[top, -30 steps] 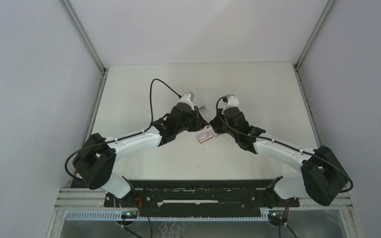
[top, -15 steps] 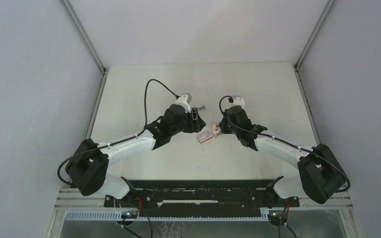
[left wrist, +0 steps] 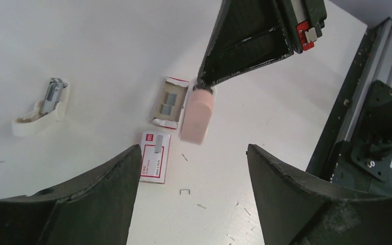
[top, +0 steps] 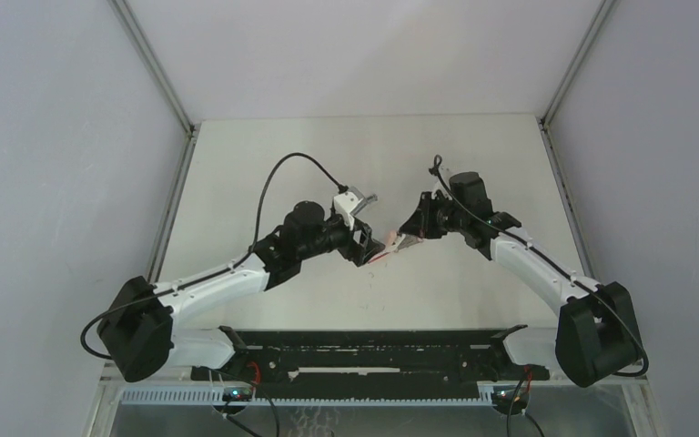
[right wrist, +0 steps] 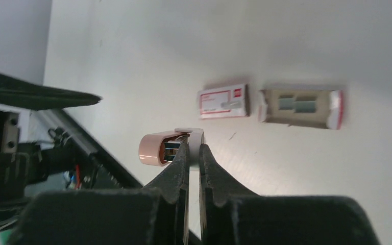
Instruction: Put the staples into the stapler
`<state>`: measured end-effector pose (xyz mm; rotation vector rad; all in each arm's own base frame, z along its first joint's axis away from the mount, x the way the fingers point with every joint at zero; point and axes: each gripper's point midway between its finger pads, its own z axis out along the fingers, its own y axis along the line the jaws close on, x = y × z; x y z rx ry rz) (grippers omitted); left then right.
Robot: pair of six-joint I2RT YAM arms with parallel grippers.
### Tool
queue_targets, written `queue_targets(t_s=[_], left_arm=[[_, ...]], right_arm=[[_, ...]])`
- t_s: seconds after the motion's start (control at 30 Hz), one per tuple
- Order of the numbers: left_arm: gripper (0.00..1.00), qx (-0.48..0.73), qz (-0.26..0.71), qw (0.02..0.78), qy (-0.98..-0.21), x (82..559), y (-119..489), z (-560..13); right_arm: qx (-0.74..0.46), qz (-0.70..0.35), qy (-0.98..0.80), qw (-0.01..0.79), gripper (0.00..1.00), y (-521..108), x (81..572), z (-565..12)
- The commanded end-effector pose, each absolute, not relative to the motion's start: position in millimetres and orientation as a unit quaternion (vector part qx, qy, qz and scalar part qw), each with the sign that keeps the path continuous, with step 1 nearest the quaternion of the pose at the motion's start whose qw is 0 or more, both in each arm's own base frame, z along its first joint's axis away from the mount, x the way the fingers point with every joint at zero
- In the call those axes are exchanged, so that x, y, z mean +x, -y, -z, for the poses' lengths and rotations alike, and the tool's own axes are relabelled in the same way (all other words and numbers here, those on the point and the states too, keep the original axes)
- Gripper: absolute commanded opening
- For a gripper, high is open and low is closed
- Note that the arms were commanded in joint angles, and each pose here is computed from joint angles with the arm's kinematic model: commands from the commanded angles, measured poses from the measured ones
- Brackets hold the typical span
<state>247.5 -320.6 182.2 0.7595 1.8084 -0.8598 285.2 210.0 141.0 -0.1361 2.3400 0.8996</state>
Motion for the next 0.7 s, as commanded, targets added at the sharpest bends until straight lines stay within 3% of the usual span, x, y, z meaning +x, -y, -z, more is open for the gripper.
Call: queue_targets(t_s=[0.0,0.2,0.3,0.67], left_arm=[[0.79,0.384,0.354,0.493,-0.696,239,348,-207],[0.79,0.398,0.339,0.489,-0.698,240,358,-201],[0.73,0.402,0.341,0.484,-0.699,240,360,-199],[0.02,0.405,0.348,0.456,-0.712,235,370,-186]], right_arm=[[-0.116,-0.417,-0.853,0.291,0.0,-232,265,-177],[-0.128,-0.437,-0.845,0.28,0.0,-238,258,-183],[-0.132,-0.442,-0.843,0.277,0.0,-239,256,-184],[-0.137,-0.426,-0.849,0.281,0.0,-237,257,-180]])
